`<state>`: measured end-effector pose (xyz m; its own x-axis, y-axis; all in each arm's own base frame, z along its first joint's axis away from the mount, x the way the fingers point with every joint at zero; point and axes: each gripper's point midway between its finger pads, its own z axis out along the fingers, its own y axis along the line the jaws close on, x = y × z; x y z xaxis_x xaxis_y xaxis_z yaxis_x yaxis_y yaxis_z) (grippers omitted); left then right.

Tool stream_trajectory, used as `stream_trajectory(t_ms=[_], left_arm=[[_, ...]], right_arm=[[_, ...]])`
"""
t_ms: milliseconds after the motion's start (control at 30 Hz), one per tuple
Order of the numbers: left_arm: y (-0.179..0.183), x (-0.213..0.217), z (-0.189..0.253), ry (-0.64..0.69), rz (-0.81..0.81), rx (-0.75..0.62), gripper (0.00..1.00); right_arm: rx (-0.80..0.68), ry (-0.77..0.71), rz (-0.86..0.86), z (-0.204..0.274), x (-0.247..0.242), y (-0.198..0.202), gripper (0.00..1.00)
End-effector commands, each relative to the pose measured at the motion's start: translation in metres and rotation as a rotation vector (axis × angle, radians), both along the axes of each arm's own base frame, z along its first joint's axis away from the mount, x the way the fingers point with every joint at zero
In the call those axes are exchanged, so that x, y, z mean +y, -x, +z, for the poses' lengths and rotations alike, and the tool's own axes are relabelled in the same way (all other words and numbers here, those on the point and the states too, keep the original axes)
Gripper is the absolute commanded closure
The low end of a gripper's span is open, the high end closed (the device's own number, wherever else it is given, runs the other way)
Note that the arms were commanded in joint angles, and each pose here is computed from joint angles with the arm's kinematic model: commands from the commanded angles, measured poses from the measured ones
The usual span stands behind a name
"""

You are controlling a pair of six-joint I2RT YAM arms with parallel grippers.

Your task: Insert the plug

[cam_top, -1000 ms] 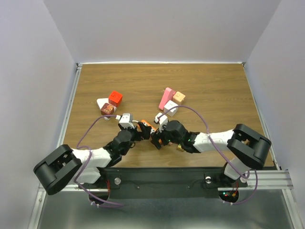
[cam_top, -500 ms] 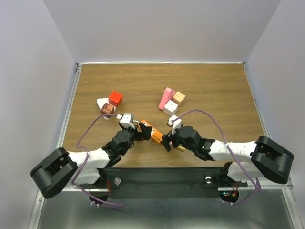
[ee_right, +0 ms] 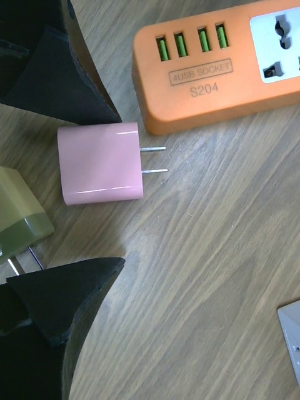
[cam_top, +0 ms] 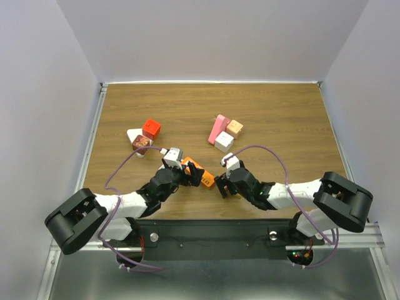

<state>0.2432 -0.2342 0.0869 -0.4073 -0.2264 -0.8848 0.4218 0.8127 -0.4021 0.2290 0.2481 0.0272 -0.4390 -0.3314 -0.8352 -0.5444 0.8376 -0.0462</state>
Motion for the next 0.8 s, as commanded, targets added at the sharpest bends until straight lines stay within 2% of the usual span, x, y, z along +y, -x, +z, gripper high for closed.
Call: stream_trajectory(t_ms=[0, 33, 167, 233, 267, 333, 467, 600, 767], left_arm=[[-0.004, -0.014, 0.028, 0.052, -0.045, -0.069, 0.01], [-0.004, -0.014, 0.029, 0.055, -0.047, -0.072, 0.01], [0.001, -0.016, 0.034, 0.073, -0.073, -0.078, 0.02], [0.008, -0.018, 0.037, 0.093, -0.108, -0.076, 0.02], [0.012, -0.020, 0.038, 0.103, -0.125, -0.075, 0.02], [0.021, -0.023, 0.042, 0.127, -0.161, -0.076, 0.03], [0.036, -0.027, 0.043, 0.146, -0.207, -0.073, 0.04], [0.042, -0.024, 0.039, 0.159, -0.211, -0.056, 0.04], [0.046, -0.014, 0.033, 0.175, -0.182, -0.042, 0.04]], right_arm=[[-0.005, -0.047, -0.005, 0.010, 0.010, -0.002, 0.18], [0.001, -0.049, 0.004, 0.009, 0.011, 0.000, 0.24], [0.010, -0.045, 0.034, 0.008, 0.014, 0.003, 0.55], [0.011, -0.039, 0.063, 0.008, 0.017, 0.004, 0.63], [0.005, -0.045, 0.083, 0.011, 0.021, 0.004, 0.71], [-0.007, -0.037, 0.155, 0.013, 0.028, 0.007, 0.80], [-0.050, -0.069, 0.296, 0.025, 0.046, 0.016, 0.88], [-0.126, -0.037, 0.432, 0.037, 0.063, 0.034, 0.88], [-0.167, -0.002, 0.455, 0.044, 0.069, 0.041, 0.88]])
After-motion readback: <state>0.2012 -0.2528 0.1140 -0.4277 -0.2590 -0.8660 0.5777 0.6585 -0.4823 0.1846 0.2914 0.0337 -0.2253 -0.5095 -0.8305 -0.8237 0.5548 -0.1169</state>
